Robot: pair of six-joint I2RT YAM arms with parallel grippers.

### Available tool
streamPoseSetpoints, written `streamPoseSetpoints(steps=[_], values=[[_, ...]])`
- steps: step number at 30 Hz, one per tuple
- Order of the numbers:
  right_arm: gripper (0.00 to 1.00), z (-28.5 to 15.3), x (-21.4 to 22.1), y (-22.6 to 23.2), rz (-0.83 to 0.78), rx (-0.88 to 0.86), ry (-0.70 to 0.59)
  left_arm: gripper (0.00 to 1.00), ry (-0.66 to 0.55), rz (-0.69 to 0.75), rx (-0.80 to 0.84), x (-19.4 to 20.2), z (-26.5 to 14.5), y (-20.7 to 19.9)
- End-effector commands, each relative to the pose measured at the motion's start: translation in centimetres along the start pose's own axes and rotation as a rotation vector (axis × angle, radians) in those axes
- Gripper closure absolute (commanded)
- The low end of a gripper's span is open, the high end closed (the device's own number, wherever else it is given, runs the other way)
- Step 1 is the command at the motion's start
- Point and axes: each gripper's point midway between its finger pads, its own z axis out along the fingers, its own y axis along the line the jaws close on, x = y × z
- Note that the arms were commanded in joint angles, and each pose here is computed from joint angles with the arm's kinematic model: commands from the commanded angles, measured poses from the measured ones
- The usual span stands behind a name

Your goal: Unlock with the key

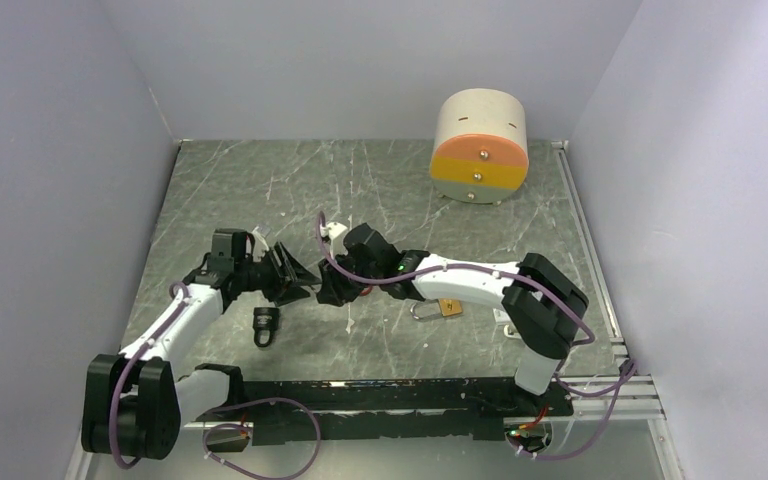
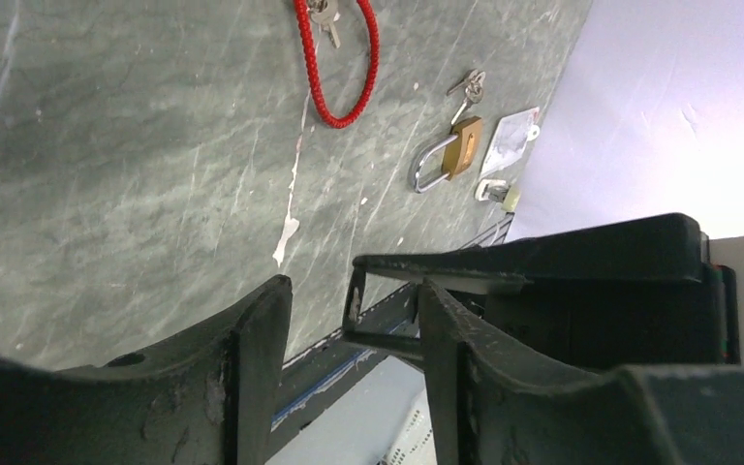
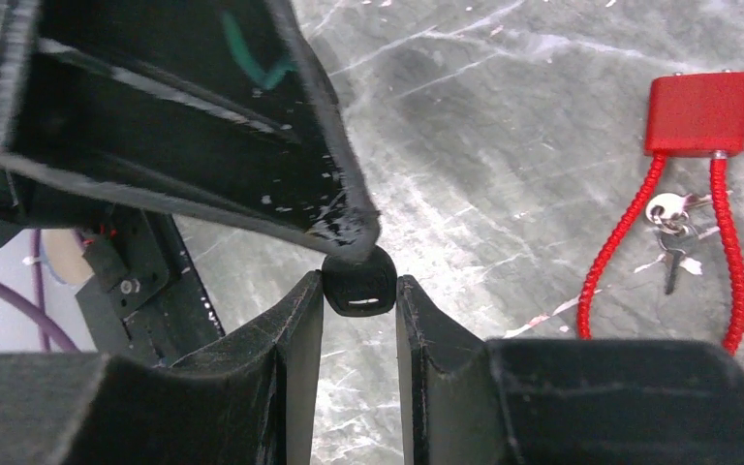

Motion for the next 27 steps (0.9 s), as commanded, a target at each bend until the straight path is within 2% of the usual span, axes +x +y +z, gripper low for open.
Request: streamPoseSetpoints(steps=[1,6,9,10,13,17,21,27], values=[[0.77,-1.4,-3.3,2.2,-0.014,-0.089,-0.094,0.50,-0.028,0.051,0.117,-0.8,0.3,-2.1],[0.77,-1.8,-3.5,2.0,0.013,-0.110,-0.107,0.71,-0.017,0.033,0.126,-0.7,0.6,-1.9],[0.76,-1.8,-3.6,1.8,0.021,-0.106,-0.105,0.95,-0.012,0.034,0.144,-0.6,0.5,-2.3],[0.74,-1.9,-3.8,1.6,0.034,-0.100,-0.105,0.97,-0.010,0.036,0.153,-0.7,0.5,-2.6],[0.43,-2.5,-4.2,1.3,0.119,-0.135,-0.088,0.97,-0.022,0.070,0.192,-0.9,-0.1,-3.9],[0.20,-5.9,-6.7,1.0,0.213,-0.211,-0.238,0.97,-0.053,0.162,0.272,-1.4,-1.6,-6.7],[0.17,-9.6,-9.0,1.4,0.276,-0.348,-0.357,0.98,-0.073,0.265,0.380,-1.3,-3.6,-10.0],[0.29,-12.3,-11.4,3.4,0.300,-0.531,-0.372,0.98,-0.097,0.397,0.588,-0.9,-6.8,-15.1]])
